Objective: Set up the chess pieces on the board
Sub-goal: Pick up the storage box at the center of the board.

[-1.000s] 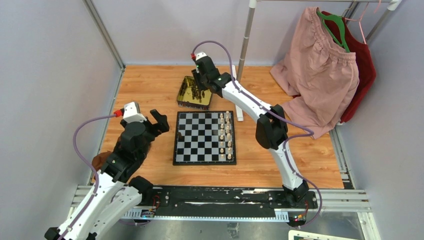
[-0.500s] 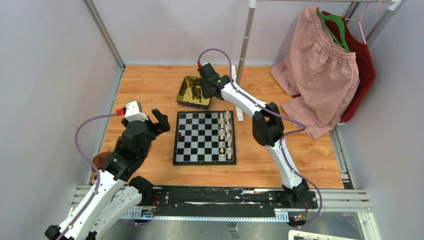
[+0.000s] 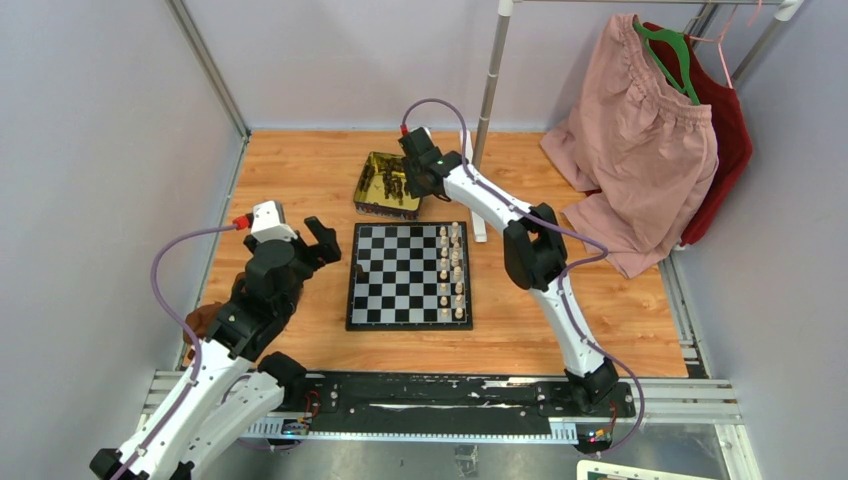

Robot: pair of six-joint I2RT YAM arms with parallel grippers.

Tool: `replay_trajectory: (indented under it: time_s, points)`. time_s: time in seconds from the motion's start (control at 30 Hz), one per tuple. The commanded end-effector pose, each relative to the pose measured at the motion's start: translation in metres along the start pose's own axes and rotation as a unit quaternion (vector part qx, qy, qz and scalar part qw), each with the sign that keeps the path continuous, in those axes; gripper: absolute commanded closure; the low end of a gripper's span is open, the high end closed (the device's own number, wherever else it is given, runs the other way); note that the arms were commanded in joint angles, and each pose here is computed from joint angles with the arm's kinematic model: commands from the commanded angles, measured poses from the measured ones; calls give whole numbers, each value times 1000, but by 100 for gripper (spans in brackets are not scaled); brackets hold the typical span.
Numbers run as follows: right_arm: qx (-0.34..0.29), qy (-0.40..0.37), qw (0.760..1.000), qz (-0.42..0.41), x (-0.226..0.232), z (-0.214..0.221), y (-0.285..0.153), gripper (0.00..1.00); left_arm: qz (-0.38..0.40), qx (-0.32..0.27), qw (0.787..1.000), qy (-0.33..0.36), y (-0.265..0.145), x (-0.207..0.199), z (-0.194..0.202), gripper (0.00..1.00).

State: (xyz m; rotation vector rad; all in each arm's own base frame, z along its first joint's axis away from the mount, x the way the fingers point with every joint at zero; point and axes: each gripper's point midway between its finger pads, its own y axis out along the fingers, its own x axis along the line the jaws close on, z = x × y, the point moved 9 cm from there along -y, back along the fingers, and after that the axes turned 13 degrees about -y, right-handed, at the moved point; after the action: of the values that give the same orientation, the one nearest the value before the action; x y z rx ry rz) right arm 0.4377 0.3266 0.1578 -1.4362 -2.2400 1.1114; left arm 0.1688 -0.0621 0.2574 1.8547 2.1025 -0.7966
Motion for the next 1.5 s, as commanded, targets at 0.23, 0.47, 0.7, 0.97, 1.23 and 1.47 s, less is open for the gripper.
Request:
replay_trajectory:
  time_s: [0.23, 0.47, 0.7, 0.97, 1.23, 1.47]
  points:
    - [38, 18, 999, -4, -4, 18, 26, 60, -2, -7, 1000, 8, 6, -1, 3, 0]
    - [44, 21, 999, -5, -6, 20, 32, 84, -5, -10, 1000, 12, 6, 0, 4, 0]
    - [39, 22, 999, 1, -12, 16, 31, 98, -6, -16, 1000, 17, 7, 0, 2, 0]
    - [3, 27, 1000, -5, -20, -8, 22, 100, -4, -22, 1000, 21, 6, -1, -3, 0]
    - [-42, 31, 999, -6, -28, -37, -8, 100, 0, -31, 999, 25, 2, -4, -12, 0]
    - [-47, 17, 999, 13, -34, -39, -51, 100, 11, -17, 1000, 21, -9, -2, -14, 0]
